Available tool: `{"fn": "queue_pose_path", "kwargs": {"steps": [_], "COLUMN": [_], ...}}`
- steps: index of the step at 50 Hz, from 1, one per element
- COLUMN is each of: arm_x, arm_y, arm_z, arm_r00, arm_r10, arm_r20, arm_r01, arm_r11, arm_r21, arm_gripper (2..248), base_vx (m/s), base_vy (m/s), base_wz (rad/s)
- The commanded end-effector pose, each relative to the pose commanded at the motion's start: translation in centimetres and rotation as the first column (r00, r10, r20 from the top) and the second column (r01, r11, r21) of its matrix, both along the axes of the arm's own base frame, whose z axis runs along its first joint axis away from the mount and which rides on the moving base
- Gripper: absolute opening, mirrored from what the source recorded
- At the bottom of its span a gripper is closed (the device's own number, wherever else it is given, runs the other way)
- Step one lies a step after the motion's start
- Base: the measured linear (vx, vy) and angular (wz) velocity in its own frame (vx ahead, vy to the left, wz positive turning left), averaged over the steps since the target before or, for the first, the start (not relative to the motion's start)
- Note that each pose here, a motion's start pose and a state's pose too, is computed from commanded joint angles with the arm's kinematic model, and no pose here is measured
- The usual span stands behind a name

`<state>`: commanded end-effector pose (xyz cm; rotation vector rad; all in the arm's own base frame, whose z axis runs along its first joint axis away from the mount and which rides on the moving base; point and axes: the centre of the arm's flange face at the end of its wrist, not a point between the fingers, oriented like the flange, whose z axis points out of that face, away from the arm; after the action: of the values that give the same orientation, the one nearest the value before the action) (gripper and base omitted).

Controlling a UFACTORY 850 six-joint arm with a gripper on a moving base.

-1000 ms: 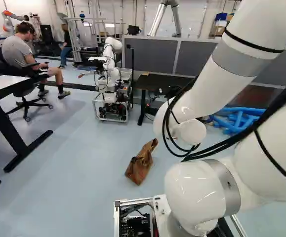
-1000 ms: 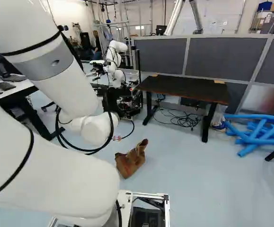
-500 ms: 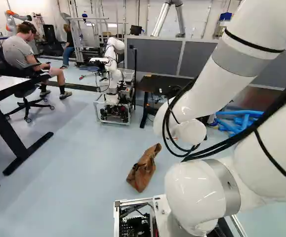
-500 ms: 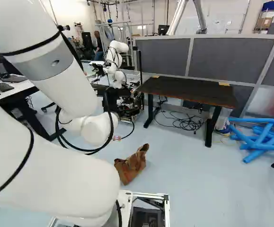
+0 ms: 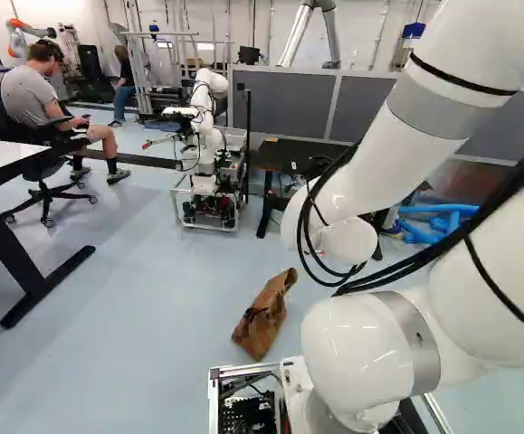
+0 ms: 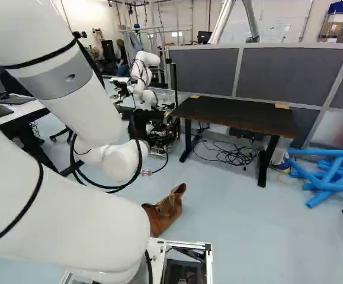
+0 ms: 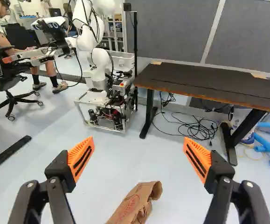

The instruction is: Pick up the bag on the ground and place it on the table

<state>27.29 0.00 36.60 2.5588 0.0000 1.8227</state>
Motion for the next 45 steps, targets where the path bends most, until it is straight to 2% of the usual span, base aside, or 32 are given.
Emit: {"fn": "queue_pose_path", "kwargs": {"steps": [13,29,45], "arm_x": [0.6,3.1,5.4], "arm_y": [0.0,0.0,0.1], "arm_z": [0.1,0.1,-0.7], "arm_r00": [1.000,0.999,0.993], "arm_r10": [0.000,0.000,-0.009], "arm_r20": [-0.007,-0.042,-0.115], "arm_r01": [0.000,0.000,0.009], "arm_r11": [1.000,1.000,1.000], "arm_r21": [0.000,0.000,0.005], "arm_gripper": [247,247,247], "base_vx": [0.000,0.000,0.000], "base_vy": [0.000,0.000,0.000], "base_wz": [0.000,0.000,0.000]}}
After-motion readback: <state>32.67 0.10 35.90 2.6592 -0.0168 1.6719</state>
